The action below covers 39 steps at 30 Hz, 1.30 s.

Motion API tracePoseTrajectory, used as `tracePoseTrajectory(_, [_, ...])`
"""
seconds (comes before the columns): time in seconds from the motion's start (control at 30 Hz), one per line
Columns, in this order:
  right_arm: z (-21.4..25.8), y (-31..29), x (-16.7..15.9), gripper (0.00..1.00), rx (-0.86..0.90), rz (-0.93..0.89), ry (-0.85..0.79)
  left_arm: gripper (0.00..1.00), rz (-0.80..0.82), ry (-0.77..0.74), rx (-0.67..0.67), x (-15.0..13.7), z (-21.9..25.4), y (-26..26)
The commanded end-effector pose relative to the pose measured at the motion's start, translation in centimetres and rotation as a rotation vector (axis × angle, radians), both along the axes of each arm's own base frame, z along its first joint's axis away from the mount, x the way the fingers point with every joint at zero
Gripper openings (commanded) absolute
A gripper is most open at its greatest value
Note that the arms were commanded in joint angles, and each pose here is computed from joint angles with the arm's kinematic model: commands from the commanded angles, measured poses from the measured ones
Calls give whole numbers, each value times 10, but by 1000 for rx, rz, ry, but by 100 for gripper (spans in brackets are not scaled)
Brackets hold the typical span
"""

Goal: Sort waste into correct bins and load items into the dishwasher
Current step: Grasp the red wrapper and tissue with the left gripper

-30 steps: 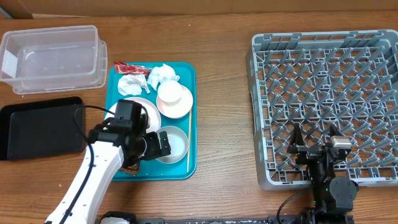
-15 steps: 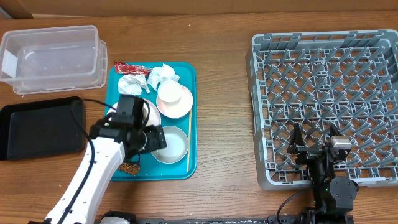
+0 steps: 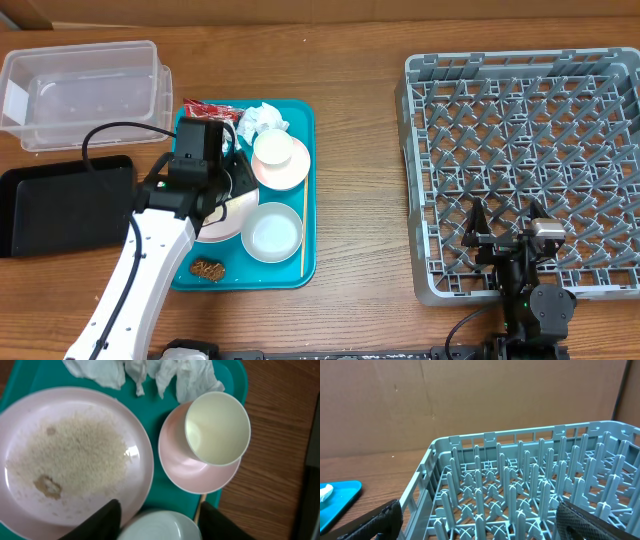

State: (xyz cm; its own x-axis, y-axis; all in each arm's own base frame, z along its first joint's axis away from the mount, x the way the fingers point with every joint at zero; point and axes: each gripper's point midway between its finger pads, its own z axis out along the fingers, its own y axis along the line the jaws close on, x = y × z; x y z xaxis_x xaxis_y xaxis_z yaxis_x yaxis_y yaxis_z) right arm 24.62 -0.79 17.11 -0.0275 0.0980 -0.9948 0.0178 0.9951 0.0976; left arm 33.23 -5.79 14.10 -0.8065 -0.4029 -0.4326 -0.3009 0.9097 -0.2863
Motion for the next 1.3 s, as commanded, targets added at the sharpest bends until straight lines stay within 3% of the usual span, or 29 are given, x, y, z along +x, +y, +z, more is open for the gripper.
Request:
tracePoseTrajectory(0.0, [-1,-2,0,100,-1,-11,-6,40,78,-24,53,16,-1,12])
tracePoseTrajectory(0.13, [-1,-2,0,100,-1,-11,-6,37,153,-38,101,30,-11,23])
tracePoseTrajectory(0.27, [-1,-2,0,100,-1,-11,-6,58,169,-116,104,53,-7,24])
tracePoseTrajectory(0.33, [-1,-2,0,100,-1,-11,-6,77,160,-152,71,61,-2,19])
tracePoseTrajectory(0.43, [-1,-2,0,100,-1,-11,-6,80,156,-177,20,71,13,16])
tracePoseTrajectory(0.6, [-1,-2,0,100,-1,-11,-6,100,82,-96,-17,83,29,18])
tracePoseTrajectory(0.87, [-1,-2,0,100,-1,-11,-6,100,59,41,-17,120,23,36])
tracePoseTrajectory(1.27, [-1,-2,0,100,-1,-11,-6,100,113,103,-36,158,-57,36])
